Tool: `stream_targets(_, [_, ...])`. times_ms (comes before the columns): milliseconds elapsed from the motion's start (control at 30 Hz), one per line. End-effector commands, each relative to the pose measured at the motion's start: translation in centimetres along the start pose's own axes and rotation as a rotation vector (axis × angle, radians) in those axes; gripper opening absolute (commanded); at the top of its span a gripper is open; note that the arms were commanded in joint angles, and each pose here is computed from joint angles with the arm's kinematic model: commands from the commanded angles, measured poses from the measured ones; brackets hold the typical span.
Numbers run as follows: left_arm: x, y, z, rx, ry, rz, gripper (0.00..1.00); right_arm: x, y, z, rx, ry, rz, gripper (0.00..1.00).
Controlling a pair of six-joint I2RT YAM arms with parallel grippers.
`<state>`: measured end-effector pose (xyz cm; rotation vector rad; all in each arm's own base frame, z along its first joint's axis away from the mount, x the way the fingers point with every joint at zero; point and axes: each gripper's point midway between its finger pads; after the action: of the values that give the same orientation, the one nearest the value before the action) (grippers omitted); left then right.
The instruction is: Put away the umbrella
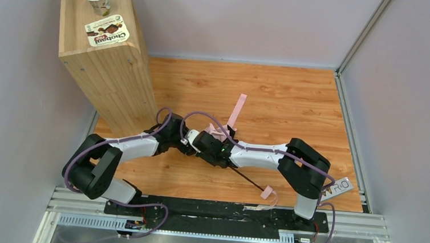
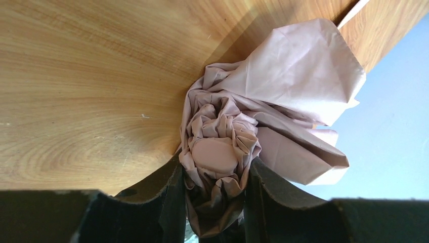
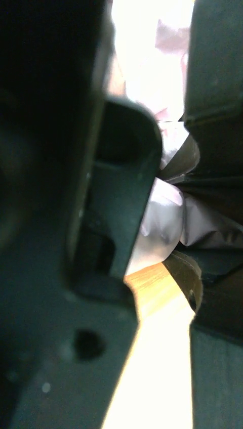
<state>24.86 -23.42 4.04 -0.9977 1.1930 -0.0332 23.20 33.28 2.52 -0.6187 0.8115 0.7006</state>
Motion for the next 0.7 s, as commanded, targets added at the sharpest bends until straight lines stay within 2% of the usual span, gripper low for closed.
stream_targets(0, [-0.8,6.7,-1.2,0.078,0.024,0.206,0.15,1.4,-1.4,-3.1,0.017,0.116,0.051,0.0])
stream_targets(33, [-0.7,5.9,-0.8,0.099,0.002,0.159,0.36,1.4,-0.6,-3.1,0.031,0.121,0.121,0.0])
stream_targets(67, [-1.0,5.8,-0.8,0.115,-0.015,0.125,0.44,1.5,-0.4,-3.3,0.046,0.131,0.159,0.0])
stream_targets(100, [-1.0,4.9,-0.1,0.144,-0.05,0.075,0.66,1.6,-0.1,-3.5,0.058,0.151,0.217,0.0])
stream_targets(133, [-1.4,5.0,-0.2,0.153,-0.067,0.051,0.76,1.4,0.8,-3.6,0.065,0.171,0.3,0.0])
stream_targets(200, [-2.0,2.7,0.5,0.176,-0.131,-0.097,0.79,1.1,1.8,-3.6,0.077,0.192,0.395,0.0])
stream_targets(367, [-3.7,1.9,1.1,0.226,-0.195,-0.184,0.8,0.7,3.5,-3.9,0.135,0.234,0.569,0.0])
stream_targets(467, [-4.8,0.3,1.7,0.229,-0.257,-0.289,0.8,0.6,4.2,-4.3,0.179,0.258,0.653,0.0])
stream_targets(667, [-6.8,-1.6,2.3,0.165,-0.333,-0.479,0.8,0.6,5.2,-4.6,0.243,0.286,0.756,0.0])
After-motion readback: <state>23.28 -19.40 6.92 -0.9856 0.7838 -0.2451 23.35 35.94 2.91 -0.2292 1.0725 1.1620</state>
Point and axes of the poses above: each gripper's point midway between its finger pads, its own x axis out along the fingers, its own y axis along the line the jaws close on, z = x × y, and after that the axes turned 10 degrees about x, right-handed
